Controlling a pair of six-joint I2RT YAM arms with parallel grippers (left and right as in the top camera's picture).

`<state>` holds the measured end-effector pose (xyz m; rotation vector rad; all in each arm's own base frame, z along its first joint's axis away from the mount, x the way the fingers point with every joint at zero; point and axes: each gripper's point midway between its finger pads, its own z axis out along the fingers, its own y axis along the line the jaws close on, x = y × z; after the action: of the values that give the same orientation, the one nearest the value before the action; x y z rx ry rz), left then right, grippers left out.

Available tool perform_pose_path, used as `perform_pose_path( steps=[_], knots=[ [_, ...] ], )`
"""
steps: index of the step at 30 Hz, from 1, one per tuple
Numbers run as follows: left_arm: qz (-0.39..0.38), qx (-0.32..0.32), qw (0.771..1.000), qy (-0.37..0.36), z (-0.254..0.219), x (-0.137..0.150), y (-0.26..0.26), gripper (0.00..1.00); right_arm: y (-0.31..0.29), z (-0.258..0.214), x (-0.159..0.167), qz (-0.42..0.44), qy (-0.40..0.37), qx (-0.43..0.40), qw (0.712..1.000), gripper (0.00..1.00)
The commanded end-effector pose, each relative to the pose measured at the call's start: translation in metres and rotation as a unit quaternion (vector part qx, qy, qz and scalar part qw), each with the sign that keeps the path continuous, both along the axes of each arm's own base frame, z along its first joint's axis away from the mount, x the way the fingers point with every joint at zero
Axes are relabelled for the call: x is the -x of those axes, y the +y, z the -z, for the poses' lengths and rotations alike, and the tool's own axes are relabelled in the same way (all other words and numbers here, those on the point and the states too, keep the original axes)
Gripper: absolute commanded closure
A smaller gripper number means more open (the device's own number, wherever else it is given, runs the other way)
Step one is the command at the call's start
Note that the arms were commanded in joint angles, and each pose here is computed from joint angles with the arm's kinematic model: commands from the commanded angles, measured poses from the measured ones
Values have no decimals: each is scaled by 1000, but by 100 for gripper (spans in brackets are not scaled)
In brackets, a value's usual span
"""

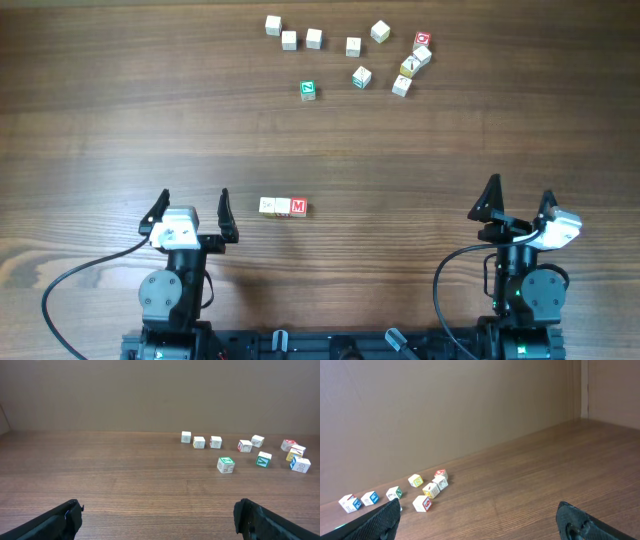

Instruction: Form a horizontal line

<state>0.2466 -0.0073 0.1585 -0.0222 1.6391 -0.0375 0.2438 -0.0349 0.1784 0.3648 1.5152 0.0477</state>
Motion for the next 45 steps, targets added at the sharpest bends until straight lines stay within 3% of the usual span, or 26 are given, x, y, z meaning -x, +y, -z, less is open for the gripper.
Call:
perform_pose_path(
  steps=[1, 21, 29, 45],
  knots=[
    [-2, -11, 1000, -2, 0, 0, 1, 0, 0, -1, 0, -2, -5, -4, 1000, 0],
    [-2, -12, 1000, -2, 0, 0, 1, 0, 6, -1, -1, -19, -4, -1, 1000, 0],
    [-2, -11, 1000, -2, 0, 0, 1, 0, 34, 1, -3, -92, 13, 108, 990, 0],
    [-2, -12, 1000, -2, 0, 0, 1, 0, 36, 1, -3, -95, 16, 143, 985, 0]
  ],
)
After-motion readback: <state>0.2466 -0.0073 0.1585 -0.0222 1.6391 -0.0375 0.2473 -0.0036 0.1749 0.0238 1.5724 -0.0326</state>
